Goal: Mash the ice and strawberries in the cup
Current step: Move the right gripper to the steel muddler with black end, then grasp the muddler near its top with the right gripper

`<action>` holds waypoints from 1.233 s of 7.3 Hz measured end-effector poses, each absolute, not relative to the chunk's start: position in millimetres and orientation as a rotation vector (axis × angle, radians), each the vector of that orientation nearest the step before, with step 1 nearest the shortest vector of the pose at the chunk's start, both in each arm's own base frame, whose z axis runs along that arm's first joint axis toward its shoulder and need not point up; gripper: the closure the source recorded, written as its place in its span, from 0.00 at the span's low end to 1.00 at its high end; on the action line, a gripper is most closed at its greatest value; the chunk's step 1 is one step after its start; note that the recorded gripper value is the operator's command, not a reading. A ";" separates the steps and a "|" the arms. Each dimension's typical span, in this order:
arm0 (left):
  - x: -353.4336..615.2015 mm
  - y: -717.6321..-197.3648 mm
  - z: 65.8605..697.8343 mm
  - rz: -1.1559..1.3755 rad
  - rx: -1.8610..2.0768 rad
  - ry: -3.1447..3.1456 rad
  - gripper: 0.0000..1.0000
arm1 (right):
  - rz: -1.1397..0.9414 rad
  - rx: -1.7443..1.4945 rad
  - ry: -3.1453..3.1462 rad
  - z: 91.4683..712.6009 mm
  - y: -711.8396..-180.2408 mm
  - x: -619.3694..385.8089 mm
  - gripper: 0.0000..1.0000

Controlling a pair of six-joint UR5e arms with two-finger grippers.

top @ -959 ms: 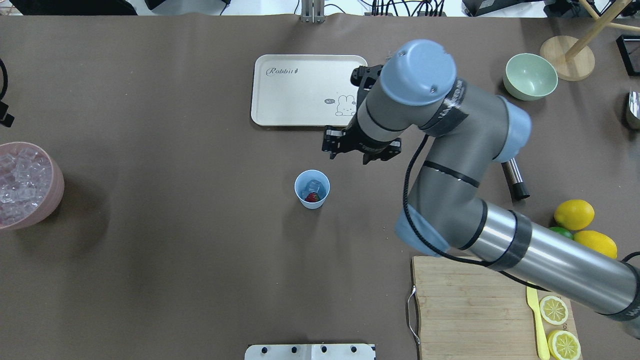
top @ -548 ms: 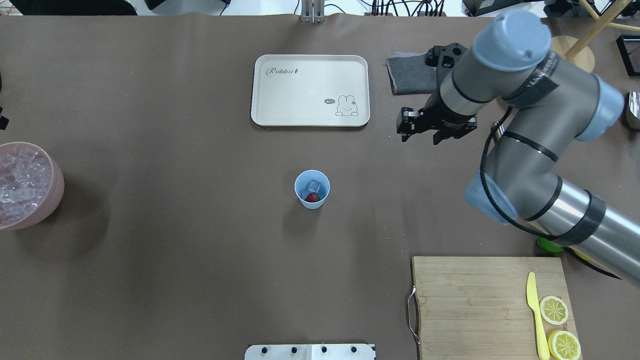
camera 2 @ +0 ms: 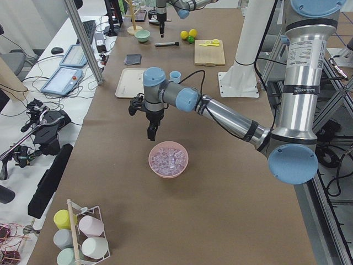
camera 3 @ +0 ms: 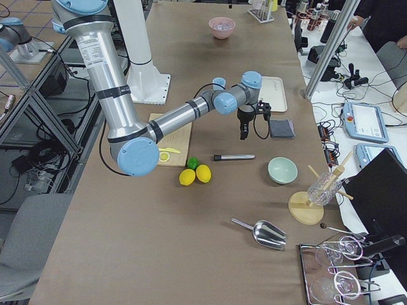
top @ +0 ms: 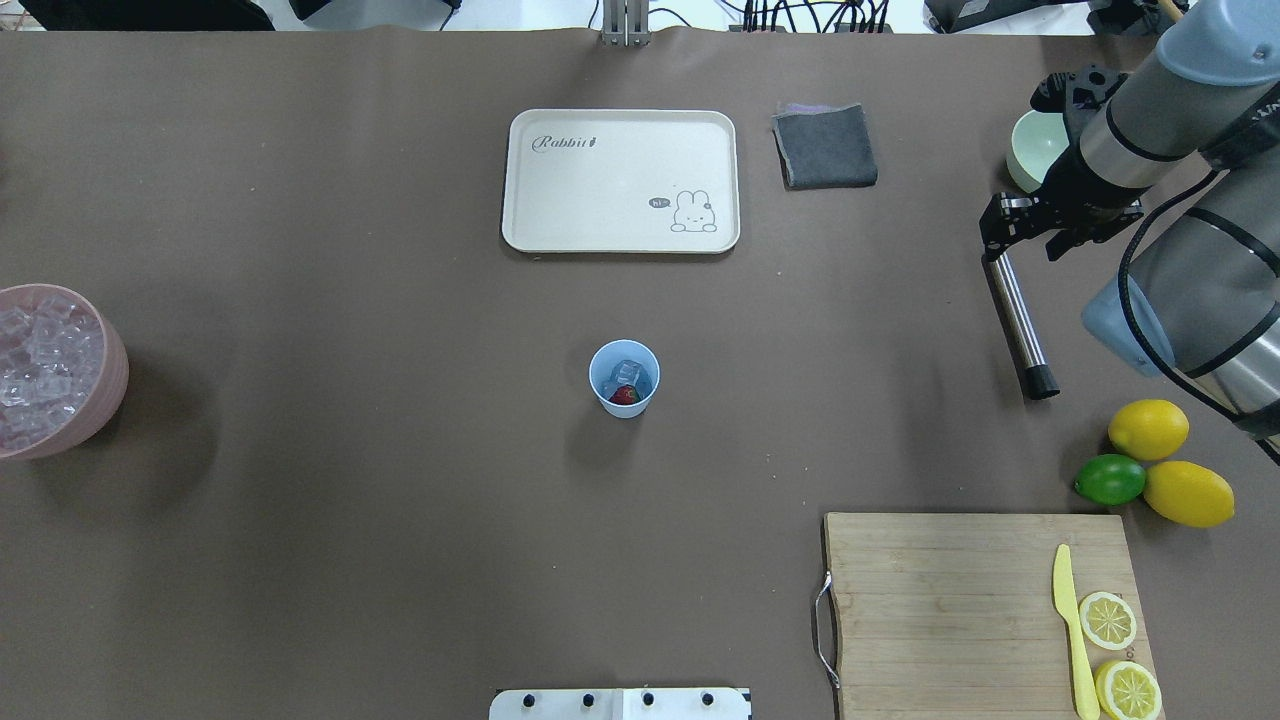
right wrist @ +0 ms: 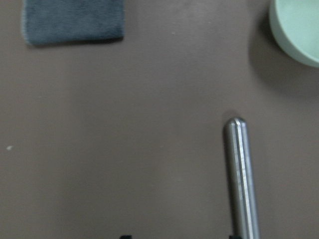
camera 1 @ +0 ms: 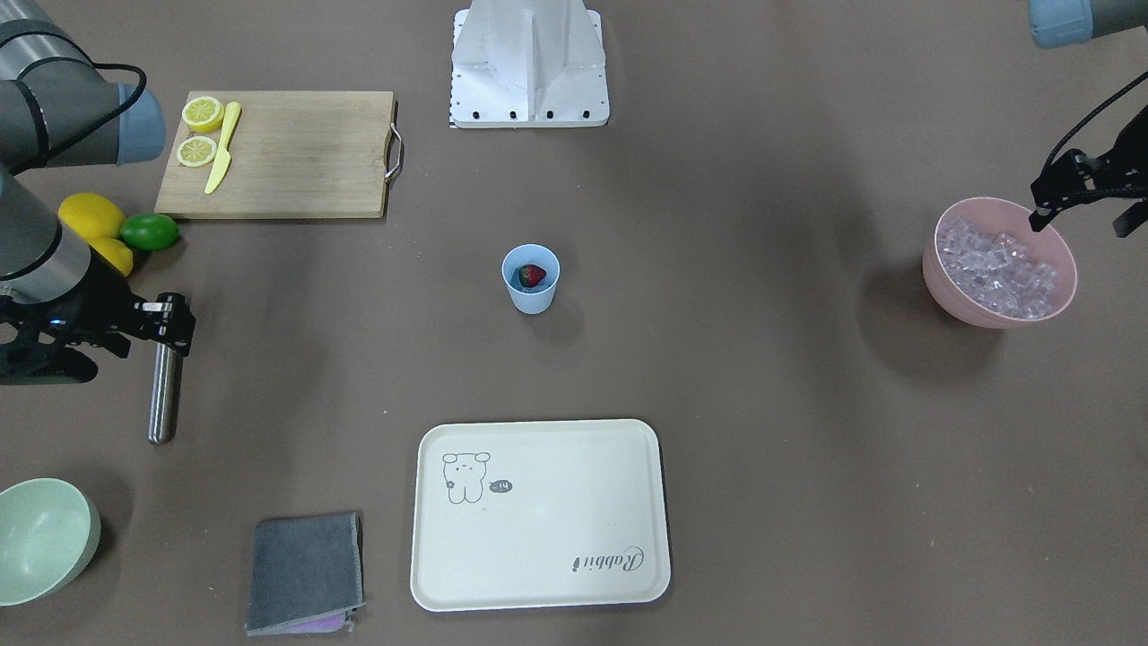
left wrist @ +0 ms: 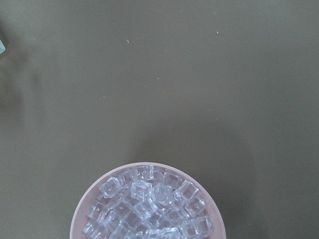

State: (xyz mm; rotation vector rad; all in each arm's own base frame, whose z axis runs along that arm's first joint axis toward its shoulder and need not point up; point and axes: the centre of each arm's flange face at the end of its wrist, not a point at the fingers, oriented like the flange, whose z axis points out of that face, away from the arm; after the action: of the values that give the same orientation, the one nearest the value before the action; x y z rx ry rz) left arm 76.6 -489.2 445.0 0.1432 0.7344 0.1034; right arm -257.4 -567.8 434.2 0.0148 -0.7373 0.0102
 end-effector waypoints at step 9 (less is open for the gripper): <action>72.2 -483.7 426.4 0.105 0.184 0.737 0.02 | -0.040 -0.112 -0.786 528.7 -608.4 -295.9 0.42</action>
State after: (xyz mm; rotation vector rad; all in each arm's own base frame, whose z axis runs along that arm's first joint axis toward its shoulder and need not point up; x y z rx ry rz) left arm 72.2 -483.7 426.4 0.1836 0.7370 0.1047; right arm -295.9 -608.4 528.7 -0.1123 -0.7860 -0.0404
